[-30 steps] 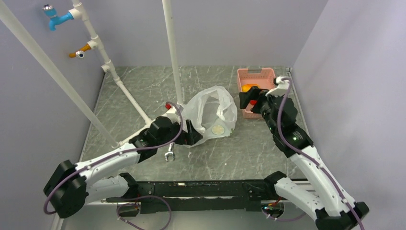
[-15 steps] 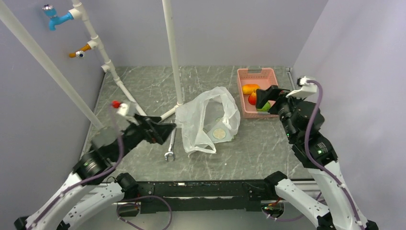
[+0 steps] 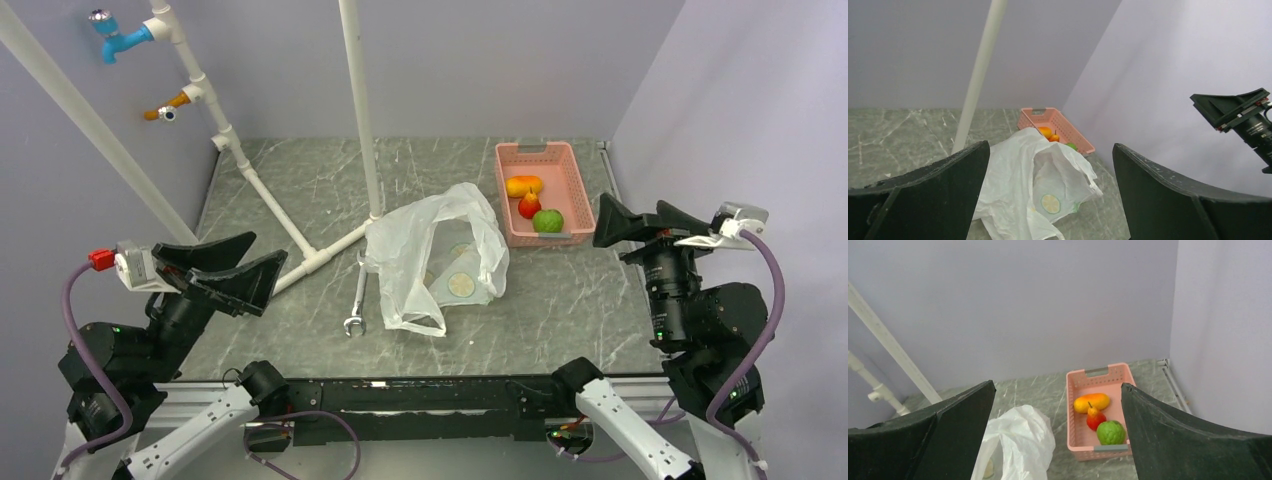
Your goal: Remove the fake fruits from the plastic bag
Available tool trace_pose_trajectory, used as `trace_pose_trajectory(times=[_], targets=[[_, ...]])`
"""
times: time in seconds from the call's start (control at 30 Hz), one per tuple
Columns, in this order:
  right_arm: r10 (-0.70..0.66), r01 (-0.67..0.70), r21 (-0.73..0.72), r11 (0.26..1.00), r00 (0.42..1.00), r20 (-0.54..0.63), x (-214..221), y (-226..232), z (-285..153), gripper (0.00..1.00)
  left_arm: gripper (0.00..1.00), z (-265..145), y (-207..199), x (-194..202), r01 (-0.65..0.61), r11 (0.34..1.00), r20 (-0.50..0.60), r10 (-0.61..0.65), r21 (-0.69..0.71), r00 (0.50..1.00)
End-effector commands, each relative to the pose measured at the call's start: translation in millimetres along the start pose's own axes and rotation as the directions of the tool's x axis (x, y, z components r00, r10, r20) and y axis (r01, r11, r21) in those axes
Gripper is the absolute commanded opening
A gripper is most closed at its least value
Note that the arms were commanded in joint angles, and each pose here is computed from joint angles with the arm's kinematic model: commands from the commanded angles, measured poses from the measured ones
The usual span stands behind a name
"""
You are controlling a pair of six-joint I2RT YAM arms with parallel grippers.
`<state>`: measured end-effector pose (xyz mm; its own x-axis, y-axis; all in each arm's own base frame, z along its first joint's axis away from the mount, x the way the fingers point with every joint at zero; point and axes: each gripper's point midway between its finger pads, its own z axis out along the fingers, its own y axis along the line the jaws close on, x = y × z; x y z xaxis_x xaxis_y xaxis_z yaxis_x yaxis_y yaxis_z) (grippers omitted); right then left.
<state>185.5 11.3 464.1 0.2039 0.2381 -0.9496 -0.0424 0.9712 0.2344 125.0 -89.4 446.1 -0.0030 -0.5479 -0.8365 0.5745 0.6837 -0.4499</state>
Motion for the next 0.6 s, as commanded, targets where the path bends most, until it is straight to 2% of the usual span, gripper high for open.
trace_pose_trajectory(times=[0.0, 0.17, 0.4, 0.47, 0.57], targets=[[-0.051, 0.050, 0.023, 0.998, 0.998, 0.021, -11, -2, 6, 1.00, 0.99, -3, 6, -6, -0.036, 0.999, 0.020, 0.037, -0.028, 0.999], [-0.002, 0.001, 0.120, 0.993, 1.000, 0.011, -8, -13, 13, 1.00, 0.99, -4, 11, -3, -0.031, 0.998, 0.020, 0.032, -0.047, 0.999], [0.010, -0.013, 0.105, 0.994, 1.000, 0.027, -7, -12, 11, 1.00, 1.00, -10, 17, -6, -0.030, 0.997, 0.041, 0.033, -0.074, 0.999], [-0.013, 0.013, 0.087, 0.996, 1.000, -0.004, -1, -10, 11, 1.00, 0.99, -11, 19, -6, -0.032, 0.996, 0.040, 0.036, -0.083, 0.999], [0.016, -0.012, 0.167, 0.986, 1.000, -0.024, -1, -20, 12, 1.00, 0.99, -11, 21, -5, -0.033, 0.996, 0.040, 0.037, -0.087, 0.999]])
